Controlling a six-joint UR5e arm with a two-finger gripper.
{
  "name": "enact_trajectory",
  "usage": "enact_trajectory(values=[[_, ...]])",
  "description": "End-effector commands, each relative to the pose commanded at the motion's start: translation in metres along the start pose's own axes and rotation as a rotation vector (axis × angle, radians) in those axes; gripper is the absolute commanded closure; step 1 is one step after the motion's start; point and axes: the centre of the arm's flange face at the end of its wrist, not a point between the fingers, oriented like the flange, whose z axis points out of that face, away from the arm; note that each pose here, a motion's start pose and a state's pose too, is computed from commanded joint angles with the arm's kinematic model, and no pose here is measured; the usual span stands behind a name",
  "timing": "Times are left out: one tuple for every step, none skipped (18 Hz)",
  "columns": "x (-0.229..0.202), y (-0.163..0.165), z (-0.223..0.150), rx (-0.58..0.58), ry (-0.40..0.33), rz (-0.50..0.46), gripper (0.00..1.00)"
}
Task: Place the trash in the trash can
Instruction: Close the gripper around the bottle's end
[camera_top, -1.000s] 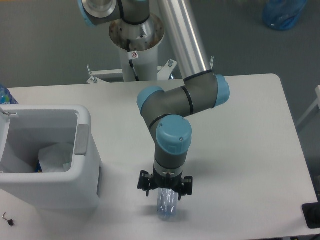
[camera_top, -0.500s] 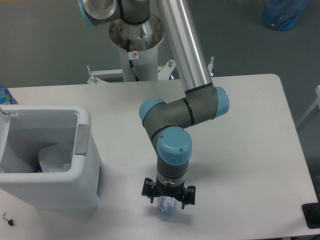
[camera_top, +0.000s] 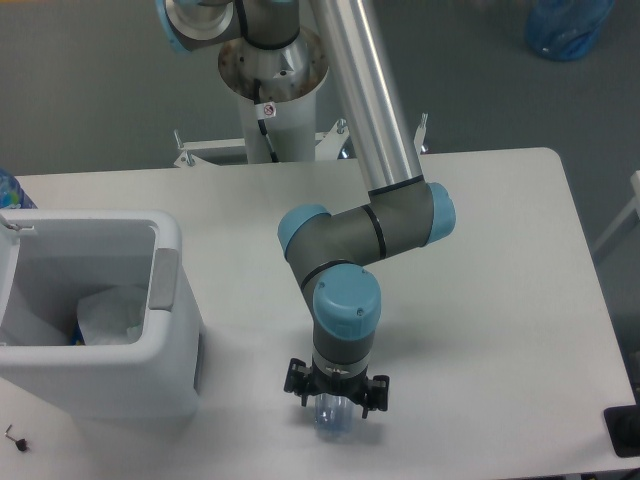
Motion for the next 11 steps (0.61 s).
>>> enact_trajectory(values=[[0.001, 0.0, 0.001, -0.001, 0.001, 0.001, 0.0], [0.002, 0.0, 0.003, -0.005, 0.002, 0.001, 0.0], [0.002, 0.0, 0.006, -0.007, 0.003, 0.001, 0.0], [0.003, 0.0, 0.007, -0.008, 0.004, 0.001, 0.0], [0.004, 0.001, 0.008, -0.011, 0.006, -0.001, 0.0], [0.004, 0.001, 0.009, -0.012, 0.004, -0.001, 0.0], [0.005, 0.001, 0.009, -0.013, 0.006, 0.001, 0.0], [0.007, 0.0, 0.009, -0.013, 0.006, 0.004, 0.0], [0.007, 0.0, 0.011, -0.014, 0.007, 0.005, 0.0], [0.007, 0.0, 0.011, -0.017, 0.0, 0.005, 0.0], [0.006, 0.0, 0.013, -0.024, -0.012, 0.006, 0.01]])
